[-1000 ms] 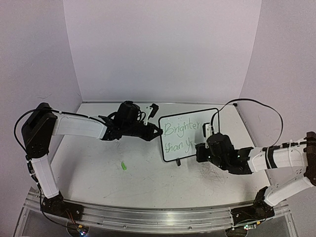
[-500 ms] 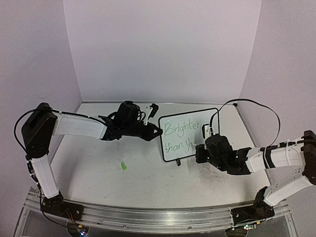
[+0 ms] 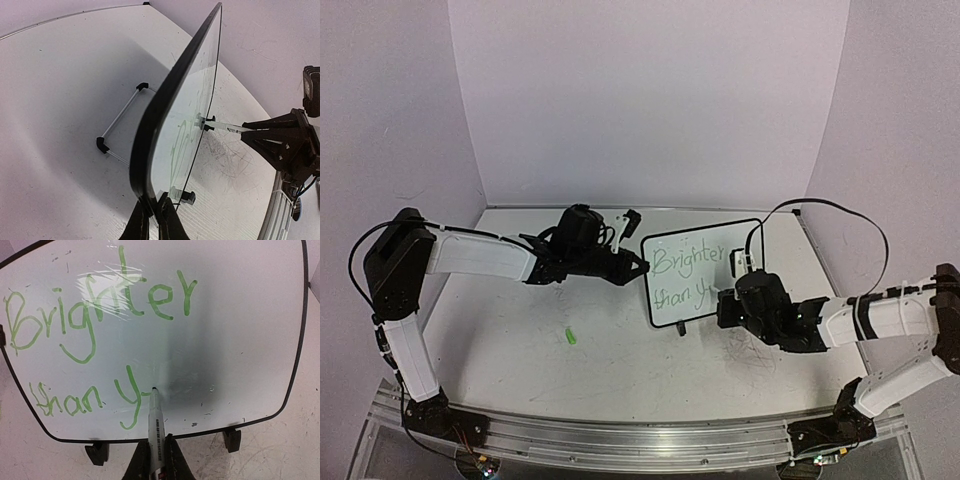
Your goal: Write a sentence on the whiteboard
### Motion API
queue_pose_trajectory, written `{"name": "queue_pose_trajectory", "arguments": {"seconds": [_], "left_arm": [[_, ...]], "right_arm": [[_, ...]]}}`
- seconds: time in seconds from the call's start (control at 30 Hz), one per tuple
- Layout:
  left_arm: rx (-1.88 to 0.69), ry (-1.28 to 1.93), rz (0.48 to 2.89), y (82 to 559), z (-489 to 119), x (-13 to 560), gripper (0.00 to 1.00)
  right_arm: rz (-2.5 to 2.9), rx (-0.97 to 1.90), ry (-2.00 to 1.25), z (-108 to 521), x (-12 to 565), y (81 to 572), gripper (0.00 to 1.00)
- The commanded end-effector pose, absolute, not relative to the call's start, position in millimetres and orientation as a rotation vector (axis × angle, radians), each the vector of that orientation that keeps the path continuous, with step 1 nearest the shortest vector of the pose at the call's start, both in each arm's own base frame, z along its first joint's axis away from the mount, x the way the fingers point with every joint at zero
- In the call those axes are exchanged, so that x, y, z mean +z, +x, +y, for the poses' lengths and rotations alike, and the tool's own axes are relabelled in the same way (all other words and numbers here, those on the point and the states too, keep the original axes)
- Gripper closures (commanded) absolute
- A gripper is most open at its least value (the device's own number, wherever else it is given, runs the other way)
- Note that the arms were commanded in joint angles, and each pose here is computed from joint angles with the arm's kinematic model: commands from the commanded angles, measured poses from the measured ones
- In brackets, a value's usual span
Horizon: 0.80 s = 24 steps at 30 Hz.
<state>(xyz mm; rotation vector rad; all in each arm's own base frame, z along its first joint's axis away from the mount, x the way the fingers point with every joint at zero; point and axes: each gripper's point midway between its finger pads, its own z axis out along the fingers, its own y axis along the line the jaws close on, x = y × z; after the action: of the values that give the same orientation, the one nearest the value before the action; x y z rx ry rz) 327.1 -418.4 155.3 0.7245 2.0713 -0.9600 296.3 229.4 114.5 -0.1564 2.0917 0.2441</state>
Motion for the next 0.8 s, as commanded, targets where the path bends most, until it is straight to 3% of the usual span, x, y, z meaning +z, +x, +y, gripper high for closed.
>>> {"name": "queue_pose_trajectory", "arguments": {"seconds": [0.0, 0.77], "left_arm": [[-0.857, 0.698, 2.034, 345, -409, 173, 1.00], [-0.860, 0.698, 2.034, 345, -409, 173, 1.00]], "right_arm": [[2.010, 0.268, -0.117, 234, 145, 310, 1.00], [2.097, 0.309, -0.154, 240, 110, 294, 1.00]]}}
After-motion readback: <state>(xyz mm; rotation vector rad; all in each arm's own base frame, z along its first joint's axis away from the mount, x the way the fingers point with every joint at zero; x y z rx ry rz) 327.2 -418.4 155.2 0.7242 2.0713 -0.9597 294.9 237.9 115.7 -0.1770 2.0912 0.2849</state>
